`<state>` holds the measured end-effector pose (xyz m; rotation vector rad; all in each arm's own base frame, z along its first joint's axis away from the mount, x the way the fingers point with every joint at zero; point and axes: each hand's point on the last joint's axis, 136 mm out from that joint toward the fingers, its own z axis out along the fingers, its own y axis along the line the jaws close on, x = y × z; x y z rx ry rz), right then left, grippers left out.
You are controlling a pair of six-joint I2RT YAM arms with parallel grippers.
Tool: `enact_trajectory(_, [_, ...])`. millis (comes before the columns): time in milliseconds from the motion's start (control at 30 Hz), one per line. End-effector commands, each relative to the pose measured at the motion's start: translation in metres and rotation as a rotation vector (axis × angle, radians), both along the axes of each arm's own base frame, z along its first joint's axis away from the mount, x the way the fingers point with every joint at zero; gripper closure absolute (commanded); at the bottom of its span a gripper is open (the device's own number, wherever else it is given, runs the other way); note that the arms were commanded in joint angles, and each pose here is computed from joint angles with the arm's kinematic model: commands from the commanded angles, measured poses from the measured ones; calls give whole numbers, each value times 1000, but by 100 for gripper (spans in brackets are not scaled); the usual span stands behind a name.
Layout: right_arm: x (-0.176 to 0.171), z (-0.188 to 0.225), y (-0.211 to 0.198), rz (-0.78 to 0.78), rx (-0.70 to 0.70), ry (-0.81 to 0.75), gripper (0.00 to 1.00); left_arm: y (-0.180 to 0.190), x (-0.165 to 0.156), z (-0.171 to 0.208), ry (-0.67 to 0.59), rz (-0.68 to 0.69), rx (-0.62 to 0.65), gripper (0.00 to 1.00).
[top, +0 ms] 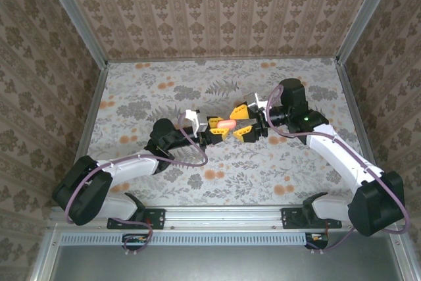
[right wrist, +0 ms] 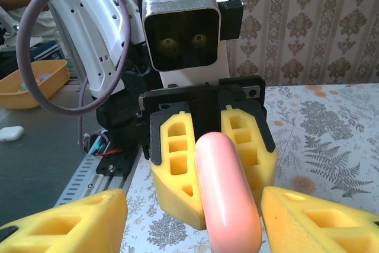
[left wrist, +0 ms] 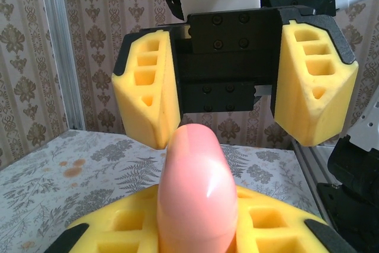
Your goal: Insert the wireless bluetooth earbuds into the charging case
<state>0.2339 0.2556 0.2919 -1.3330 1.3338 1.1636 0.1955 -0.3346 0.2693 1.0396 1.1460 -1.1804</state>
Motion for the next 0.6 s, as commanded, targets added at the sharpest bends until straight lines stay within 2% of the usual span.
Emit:
enact_trajectory(0, [-11, 7, -3, 37, 22, -30, 38, 3, 2, 17, -41, 14, -31, 88])
enact_trajectory(300, [-8, 9, -7, -7, 11, -63, 38, 4, 0, 20, -48, 12, -35, 88])
enact_trajectory(567, [-1, 28, -15, -94, 37, -167, 38, 5, -2, 25, -57, 8, -37, 88])
